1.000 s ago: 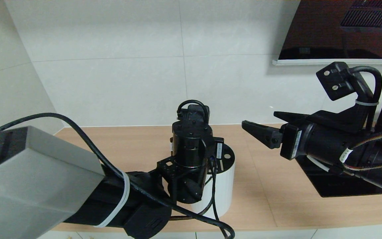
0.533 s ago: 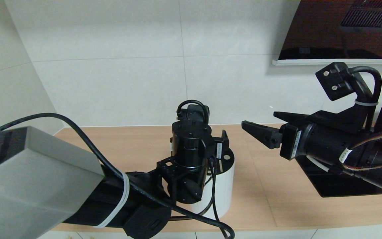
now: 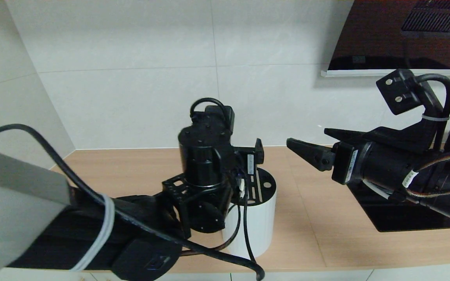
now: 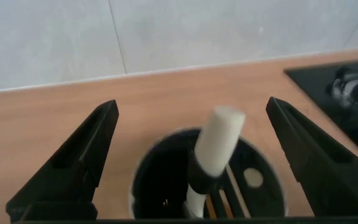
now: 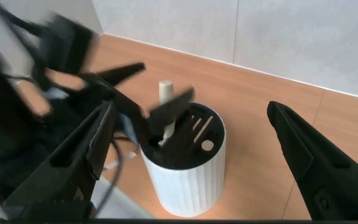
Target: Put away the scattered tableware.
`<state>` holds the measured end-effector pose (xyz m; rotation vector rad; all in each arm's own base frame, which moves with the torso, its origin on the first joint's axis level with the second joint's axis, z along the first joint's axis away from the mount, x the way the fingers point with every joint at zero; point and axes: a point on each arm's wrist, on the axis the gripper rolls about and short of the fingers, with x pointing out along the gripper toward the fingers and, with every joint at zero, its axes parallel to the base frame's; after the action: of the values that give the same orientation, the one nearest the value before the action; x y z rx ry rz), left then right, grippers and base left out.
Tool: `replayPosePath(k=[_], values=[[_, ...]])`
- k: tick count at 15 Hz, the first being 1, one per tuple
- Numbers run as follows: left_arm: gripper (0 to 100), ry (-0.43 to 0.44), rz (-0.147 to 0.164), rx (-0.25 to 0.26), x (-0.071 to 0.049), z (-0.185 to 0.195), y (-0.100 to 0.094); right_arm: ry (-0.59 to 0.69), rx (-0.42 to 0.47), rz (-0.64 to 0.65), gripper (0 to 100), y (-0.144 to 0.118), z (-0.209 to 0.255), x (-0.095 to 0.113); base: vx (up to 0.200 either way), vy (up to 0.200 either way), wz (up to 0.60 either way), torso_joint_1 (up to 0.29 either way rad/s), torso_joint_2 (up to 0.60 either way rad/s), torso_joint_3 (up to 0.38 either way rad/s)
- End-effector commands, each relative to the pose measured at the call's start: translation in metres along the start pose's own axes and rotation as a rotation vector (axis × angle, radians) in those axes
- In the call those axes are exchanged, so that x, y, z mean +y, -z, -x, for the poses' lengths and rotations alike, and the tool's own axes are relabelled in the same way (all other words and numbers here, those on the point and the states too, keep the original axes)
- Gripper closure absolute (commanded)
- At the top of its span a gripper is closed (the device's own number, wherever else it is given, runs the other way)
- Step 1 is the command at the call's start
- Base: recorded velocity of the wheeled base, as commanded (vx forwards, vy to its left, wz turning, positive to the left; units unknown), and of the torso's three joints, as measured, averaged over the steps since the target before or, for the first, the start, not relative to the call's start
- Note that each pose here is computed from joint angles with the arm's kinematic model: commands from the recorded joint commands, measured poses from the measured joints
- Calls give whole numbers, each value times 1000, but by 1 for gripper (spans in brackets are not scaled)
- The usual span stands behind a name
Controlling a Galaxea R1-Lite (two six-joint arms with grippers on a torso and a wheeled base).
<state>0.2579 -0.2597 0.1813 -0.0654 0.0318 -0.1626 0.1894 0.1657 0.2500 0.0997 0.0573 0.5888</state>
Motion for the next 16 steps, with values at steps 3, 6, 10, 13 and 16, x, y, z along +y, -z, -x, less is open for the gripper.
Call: replayPosePath(k=[3, 6, 10, 13, 16], values=[[0, -27, 109, -177, 69, 50, -88, 81, -96, 3, 0, -23, 16, -20, 0, 0, 0, 0, 0, 0], [0, -19, 104, -239, 134, 108, -112, 219, -187, 18, 0, -37, 60, -47, 0, 0, 0, 0, 0, 0], [0, -78, 71, -220, 183, 181, -93, 385, -325, 50, 0, -21, 158, -62, 0, 0, 0, 0, 0, 0], [0, -187, 53, -237, 210, 250, -76, 418, -349, 58, 0, 10, 228, -44, 0, 0, 0, 0, 0, 0], [0, -237, 14, -263, 220, 308, -57, 445, -319, 74, 0, 26, 277, -27, 0, 0, 0, 0, 0, 0]])
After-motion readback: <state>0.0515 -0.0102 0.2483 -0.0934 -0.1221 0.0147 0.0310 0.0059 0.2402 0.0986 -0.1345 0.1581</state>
